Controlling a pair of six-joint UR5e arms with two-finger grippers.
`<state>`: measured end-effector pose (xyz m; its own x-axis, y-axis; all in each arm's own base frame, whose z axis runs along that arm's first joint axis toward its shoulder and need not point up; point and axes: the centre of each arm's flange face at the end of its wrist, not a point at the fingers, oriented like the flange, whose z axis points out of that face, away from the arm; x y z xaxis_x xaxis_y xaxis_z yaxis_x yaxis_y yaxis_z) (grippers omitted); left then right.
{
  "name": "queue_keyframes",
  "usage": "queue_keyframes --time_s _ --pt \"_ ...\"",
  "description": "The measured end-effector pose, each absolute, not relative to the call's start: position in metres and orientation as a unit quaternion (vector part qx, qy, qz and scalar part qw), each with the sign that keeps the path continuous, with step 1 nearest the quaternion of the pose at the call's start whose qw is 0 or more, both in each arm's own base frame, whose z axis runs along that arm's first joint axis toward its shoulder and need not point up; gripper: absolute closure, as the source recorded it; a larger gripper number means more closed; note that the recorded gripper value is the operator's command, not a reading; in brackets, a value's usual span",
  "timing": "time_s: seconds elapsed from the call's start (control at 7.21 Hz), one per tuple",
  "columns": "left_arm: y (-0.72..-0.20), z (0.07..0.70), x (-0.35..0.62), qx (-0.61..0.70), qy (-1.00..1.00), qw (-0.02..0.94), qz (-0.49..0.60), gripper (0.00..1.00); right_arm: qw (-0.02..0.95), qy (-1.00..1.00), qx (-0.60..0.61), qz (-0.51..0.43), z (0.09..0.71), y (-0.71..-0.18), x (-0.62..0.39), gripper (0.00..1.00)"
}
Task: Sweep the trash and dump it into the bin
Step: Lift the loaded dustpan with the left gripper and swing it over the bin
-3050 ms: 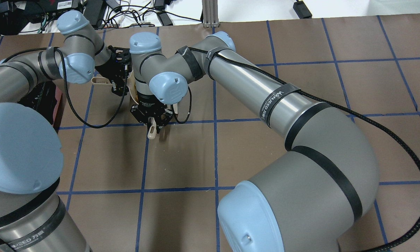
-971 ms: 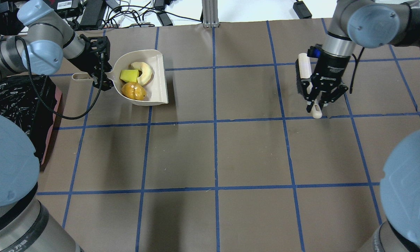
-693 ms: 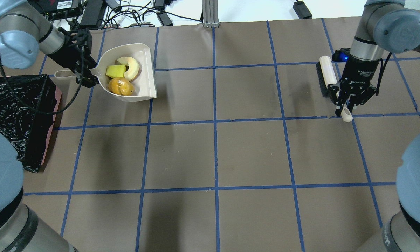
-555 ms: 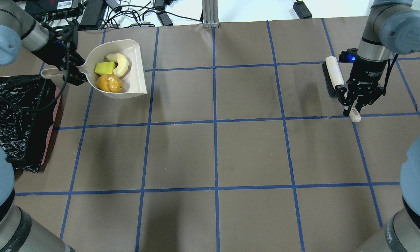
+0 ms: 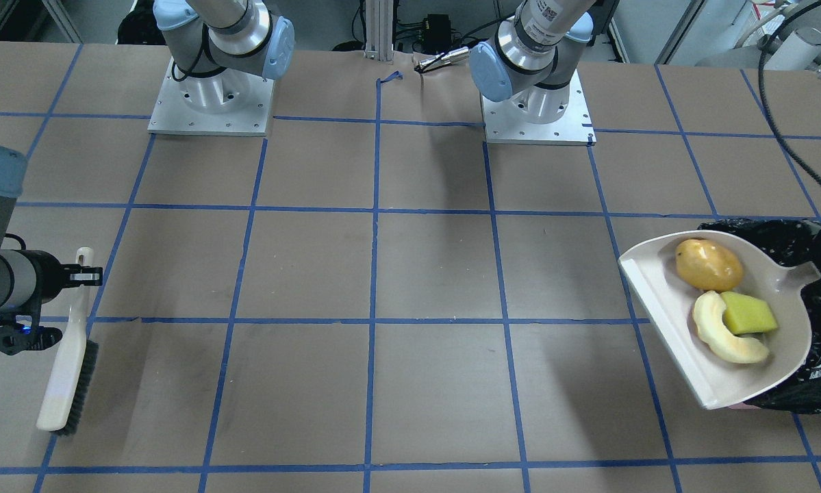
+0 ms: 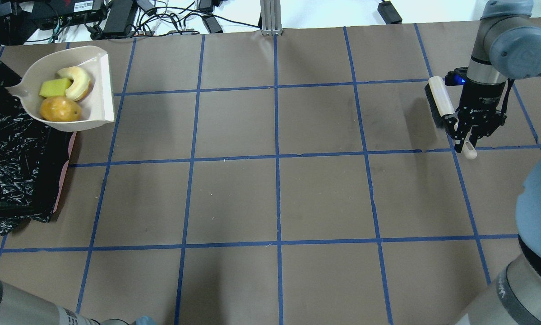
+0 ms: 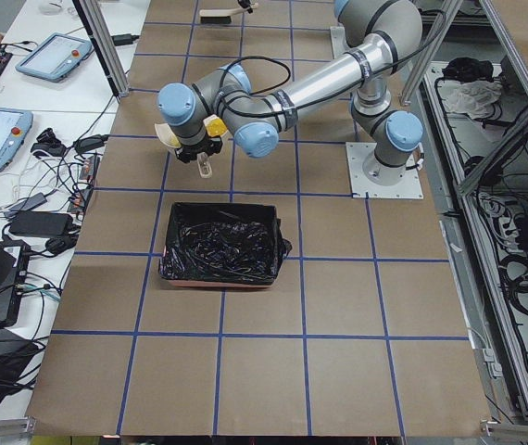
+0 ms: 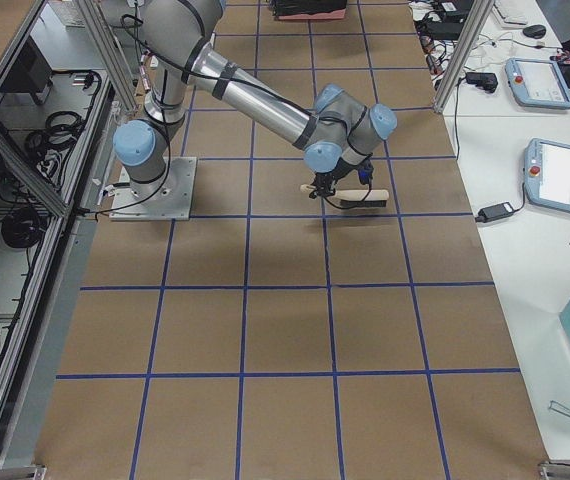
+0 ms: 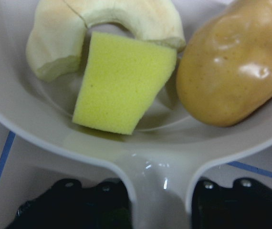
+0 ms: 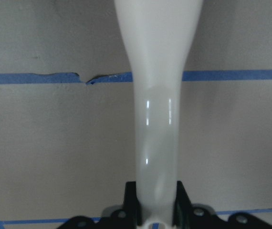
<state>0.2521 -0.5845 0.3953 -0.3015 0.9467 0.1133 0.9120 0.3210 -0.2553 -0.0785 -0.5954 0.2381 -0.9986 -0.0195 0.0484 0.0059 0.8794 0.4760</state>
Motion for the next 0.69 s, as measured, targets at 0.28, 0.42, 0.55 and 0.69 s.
queue_keyframes --time_s 0.28,0.42,0.55,0.69 --pt "-0.539 0.399 0.330 -0.587 -0.800 0.110 0.061 1.00 0.022 -0.967 0.004 -0.253 0.230 -0.594 -0.078 1.00" --pt "-0.516 0.397 0.366 -0.587 -0.801 0.106 0.054 1.00 0.022 -0.967 0.005 -0.254 0.227 -0.593 -0.078 1.00" --pt "-0.496 0.394 0.395 -0.586 -0.802 0.101 0.044 1.00 0.023 -0.967 0.006 -0.254 0.226 -0.592 -0.079 1.00" --pt "-0.481 0.389 0.420 -0.585 -0.805 0.096 0.036 1.00 0.025 -0.967 0.006 -0.254 0.226 -0.592 -0.079 1.00"
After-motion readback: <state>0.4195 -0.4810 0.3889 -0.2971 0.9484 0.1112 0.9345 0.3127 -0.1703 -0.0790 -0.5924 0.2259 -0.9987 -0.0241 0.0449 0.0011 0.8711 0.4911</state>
